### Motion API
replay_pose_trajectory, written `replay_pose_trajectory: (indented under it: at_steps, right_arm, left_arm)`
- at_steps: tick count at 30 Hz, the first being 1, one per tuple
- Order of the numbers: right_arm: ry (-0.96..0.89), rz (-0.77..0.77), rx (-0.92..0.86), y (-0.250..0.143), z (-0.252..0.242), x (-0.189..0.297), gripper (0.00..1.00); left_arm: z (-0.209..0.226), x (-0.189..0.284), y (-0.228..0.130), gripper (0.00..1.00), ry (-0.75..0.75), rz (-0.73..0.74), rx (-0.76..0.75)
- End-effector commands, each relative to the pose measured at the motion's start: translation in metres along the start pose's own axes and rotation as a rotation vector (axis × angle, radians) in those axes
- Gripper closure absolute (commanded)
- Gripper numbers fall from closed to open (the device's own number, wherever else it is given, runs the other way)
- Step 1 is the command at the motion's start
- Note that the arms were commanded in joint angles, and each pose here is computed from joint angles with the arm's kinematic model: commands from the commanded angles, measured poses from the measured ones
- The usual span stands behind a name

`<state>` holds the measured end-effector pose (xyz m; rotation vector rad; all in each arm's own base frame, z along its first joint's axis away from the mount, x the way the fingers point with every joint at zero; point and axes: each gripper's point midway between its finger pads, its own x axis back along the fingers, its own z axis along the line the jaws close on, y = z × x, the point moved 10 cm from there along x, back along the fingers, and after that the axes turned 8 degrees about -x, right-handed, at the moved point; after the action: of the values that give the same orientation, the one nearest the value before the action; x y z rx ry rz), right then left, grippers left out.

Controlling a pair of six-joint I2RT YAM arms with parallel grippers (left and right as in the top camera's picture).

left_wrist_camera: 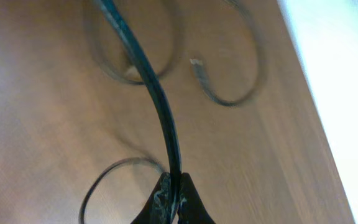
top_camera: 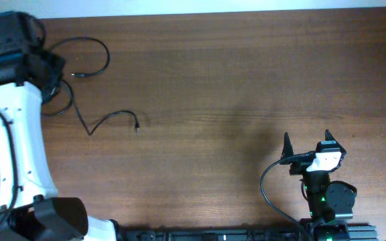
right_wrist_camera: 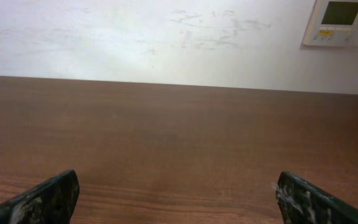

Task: Untangle cables
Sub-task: 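Lower the cable near the other cables at the left and release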

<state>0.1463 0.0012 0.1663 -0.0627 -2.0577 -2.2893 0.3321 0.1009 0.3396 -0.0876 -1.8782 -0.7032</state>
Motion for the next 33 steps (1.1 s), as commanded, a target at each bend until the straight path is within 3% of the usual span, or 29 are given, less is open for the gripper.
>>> replay_pose_trajectory:
  at_steps: [1,6,11,15,21,26,33]
  right_arm:
    - [-0.009,0.003,0.003,-0.002,-0.001,0.0,0.02]
    - [-0.009,0.003,0.003,-0.002,-0.001,0.0,0.02]
    - [-0.009,0.003,0.003,-0.002,-0.001,0.0,0.02]
    - [-0.01,0.003,0.003,-0.002,-0.001,0.0,0.02]
    - [-0.009,0.003,0.003,-0.002,-0.001,0.0,0.02]
    - [-0.009,0.003,0.003,-0.002,-0.001,0.0,0.02]
    - [-0.01,0.003,0.003,-0.002,-0.001,0.0,0.02]
  left_arm:
    - [0.04,0.006,0.026,1.0,0.103,-0.057,0.273]
    - [0.103,-0.017,0.047,1.0,0.251,-0.032,0.433]
    - [0.132,-0.05,0.054,1.0,0.342,0.006,0.495]
    - [0.142,-0.084,0.062,1.0,0.446,-0.003,0.475]
    - [0.146,-0.134,0.059,1.0,0.495,0.1,0.357]
    - [0.152,-0.176,0.052,1.0,0.544,0.161,0.345]
    - [0.155,-0.192,0.067,0.98,0.585,0.021,0.333]
